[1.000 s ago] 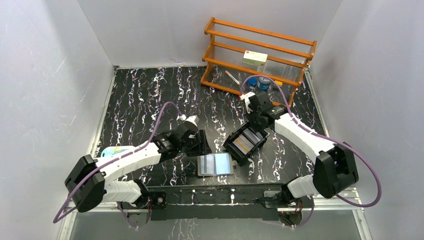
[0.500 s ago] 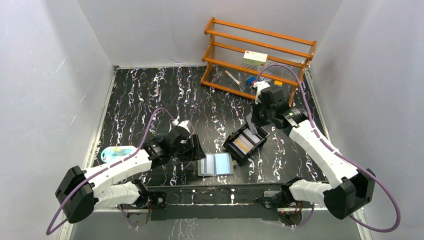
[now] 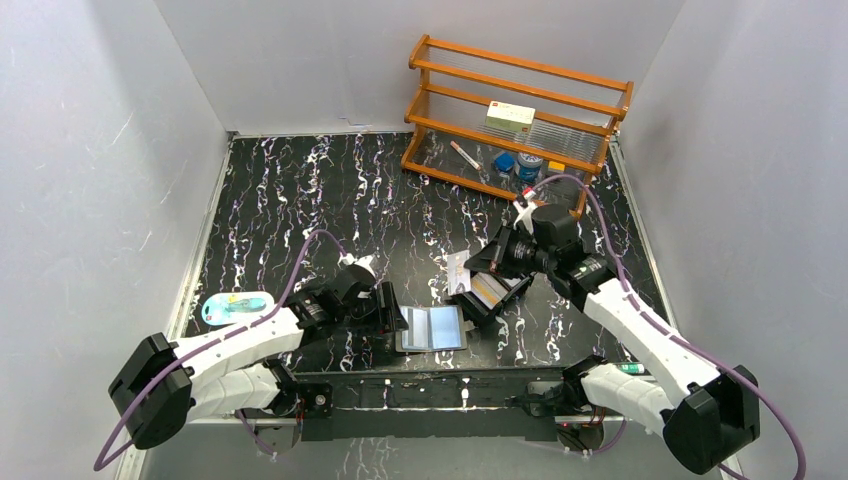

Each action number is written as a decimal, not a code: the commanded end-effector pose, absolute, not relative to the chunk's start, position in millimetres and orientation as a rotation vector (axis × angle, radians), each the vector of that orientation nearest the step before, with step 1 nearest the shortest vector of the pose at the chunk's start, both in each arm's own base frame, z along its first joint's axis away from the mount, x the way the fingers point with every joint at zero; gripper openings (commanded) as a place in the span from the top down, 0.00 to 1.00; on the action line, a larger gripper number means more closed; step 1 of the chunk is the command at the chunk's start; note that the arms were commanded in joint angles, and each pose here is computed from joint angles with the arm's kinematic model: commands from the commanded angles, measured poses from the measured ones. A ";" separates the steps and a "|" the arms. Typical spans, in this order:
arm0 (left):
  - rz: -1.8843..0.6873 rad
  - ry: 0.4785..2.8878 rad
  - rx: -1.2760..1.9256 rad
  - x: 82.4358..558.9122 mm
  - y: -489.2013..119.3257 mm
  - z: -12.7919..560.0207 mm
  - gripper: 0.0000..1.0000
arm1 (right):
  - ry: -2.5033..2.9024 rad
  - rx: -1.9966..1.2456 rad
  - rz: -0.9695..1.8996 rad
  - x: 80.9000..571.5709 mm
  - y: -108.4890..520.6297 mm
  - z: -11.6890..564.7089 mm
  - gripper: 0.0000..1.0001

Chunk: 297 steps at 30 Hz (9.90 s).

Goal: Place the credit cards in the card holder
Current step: Pick up the credit card from the storage box, then insert the credit card into the card holder, then pick up the credit card from the storage box.

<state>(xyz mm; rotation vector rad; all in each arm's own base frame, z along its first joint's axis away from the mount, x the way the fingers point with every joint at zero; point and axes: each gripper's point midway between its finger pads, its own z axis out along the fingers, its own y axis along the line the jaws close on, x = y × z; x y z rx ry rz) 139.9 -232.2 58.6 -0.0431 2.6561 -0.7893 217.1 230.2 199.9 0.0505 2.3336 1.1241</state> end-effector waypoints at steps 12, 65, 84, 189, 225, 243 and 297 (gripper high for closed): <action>-0.818 2.660 0.000 141.8 -240.3 46.1 0.46 | 2.368 0.134 1.361 196.0 253.9 164.2 1.00; -0.696 2.773 -0.116 115.6 -206.1 3.3 1.00 | 2.592 0.043 1.186 142.6 304.8 56.4 1.00; -0.722 2.769 -0.127 117.9 -211.9 7.5 1.00 | 2.607 0.071 1.218 136.1 306.6 47.6 0.83; -0.707 2.801 -0.112 118.1 -215.7 -4.6 1.00 | 2.790 -0.125 0.711 139.5 292.4 51.9 0.59; -0.539 2.739 -0.168 128.5 -189.5 12.2 1.00 | 2.690 -0.360 0.781 144.3 344.7 78.2 0.60; -0.670 2.585 -0.138 149.2 -206.5 69.9 0.62 | 2.377 -0.502 0.008 244.5 215.8 138.8 0.46; -0.749 2.544 -0.062 146.2 -212.1 78.0 0.58 | 2.498 -0.675 0.098 277.6 178.7 53.9 0.51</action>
